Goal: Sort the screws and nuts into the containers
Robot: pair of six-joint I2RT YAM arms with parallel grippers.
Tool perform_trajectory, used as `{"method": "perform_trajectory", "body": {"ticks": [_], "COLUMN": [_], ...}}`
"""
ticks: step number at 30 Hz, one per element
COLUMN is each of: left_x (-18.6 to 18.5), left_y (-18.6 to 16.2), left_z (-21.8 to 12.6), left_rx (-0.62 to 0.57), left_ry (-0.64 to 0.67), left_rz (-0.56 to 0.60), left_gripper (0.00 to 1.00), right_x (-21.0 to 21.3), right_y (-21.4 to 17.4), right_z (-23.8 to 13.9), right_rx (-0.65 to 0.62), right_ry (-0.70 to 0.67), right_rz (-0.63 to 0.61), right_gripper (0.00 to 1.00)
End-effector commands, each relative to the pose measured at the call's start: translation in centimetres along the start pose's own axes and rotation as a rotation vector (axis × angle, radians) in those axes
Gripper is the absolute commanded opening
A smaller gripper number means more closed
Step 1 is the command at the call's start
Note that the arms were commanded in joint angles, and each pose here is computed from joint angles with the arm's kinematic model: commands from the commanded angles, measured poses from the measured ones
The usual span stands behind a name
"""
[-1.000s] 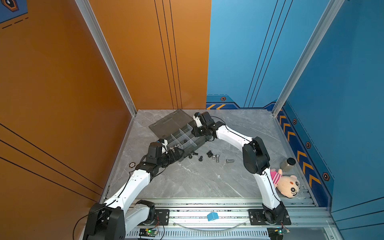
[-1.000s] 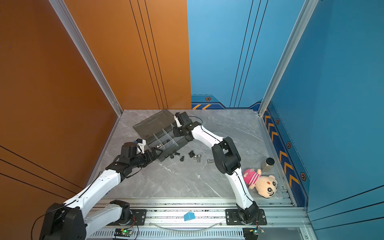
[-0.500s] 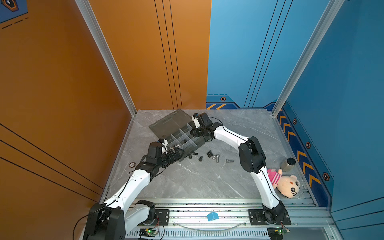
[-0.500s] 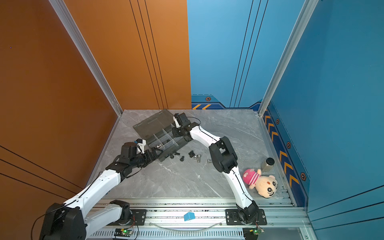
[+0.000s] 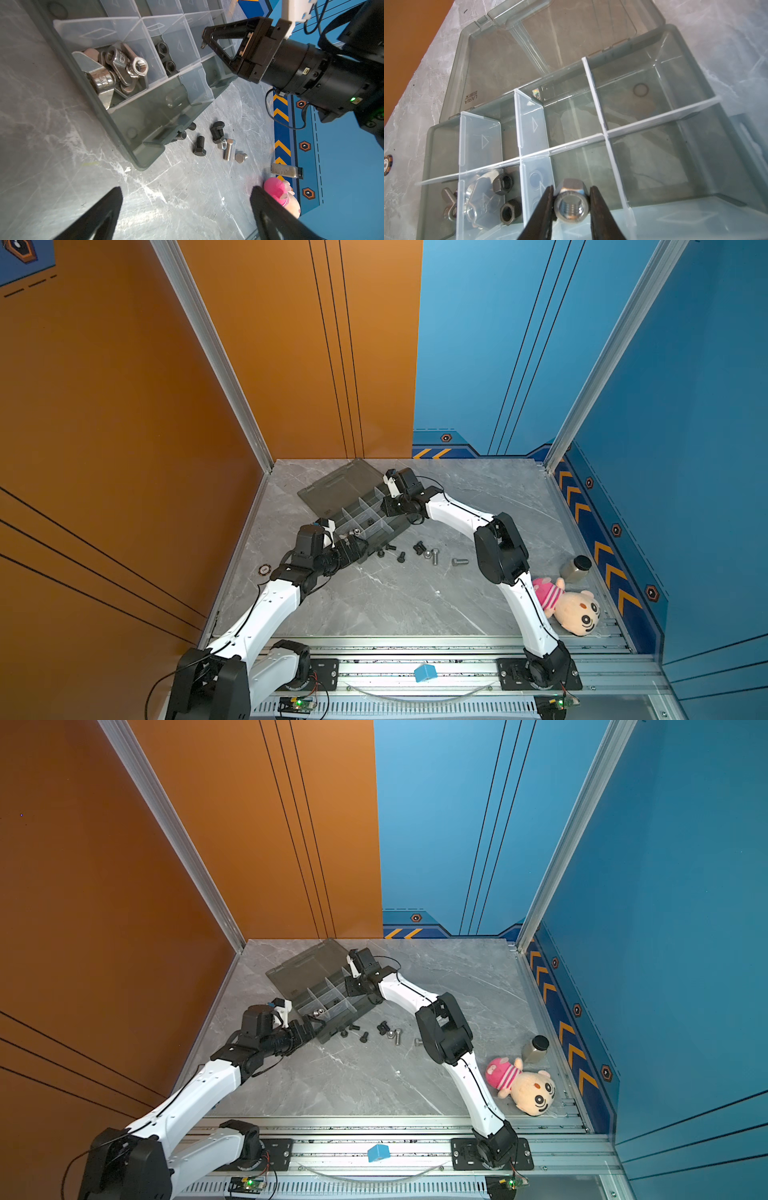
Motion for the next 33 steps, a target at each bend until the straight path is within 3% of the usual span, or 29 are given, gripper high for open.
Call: {"method": "perform_trajectory", "body": {"ticks": [1, 10, 16, 25, 33], "left_x": [-0.5, -0.4, -0.5, -0.6, -0.6], "left_y": [-0.2, -0.2, -0.3, -0.1, -0.2], "left_z": [-0.4, -0.5, -0.5, -0.3, 0.1], "left_rx": [0.016, 0.012, 0.012, 0.014, 0.021], "left_ry": [-0.018, -0.016, -0.020, -0.019, -0.015], "left_rz": [0.012, 0.010, 0.013, 0.011, 0.009], "left_gripper": [0.98, 0.98, 0.98, 0.98, 0.98], "right_x": [0.3, 1.1, 1.3, 0.8, 0.3], "right_y": [0.8, 2.9, 3.0, -1.8, -7.9], "right_z": [-1.0, -6.5, -11.4, -15.7, -15.5], "right_rx": [-0.011, -0.096, -0.124, -0.048, 0.126], "right_ry": [-0.020, -0.011, -0.032, -0.089, -0.087], "right_rz": [0.007, -0.030, -0.045, -0.005, 0.059], "right_gripper": [0.33, 0.45, 0.47, 0.49, 0.49]}}
Point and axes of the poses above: each gripper's point midway between its finger pads, its own z axis out along the fingers, its own x axis along the line the jaws close on, y = z × x, the point moved 10 cm from there along -z, back along the fingers, and after that the axes turned 12 degrees about -z, right-handed, at the moved point
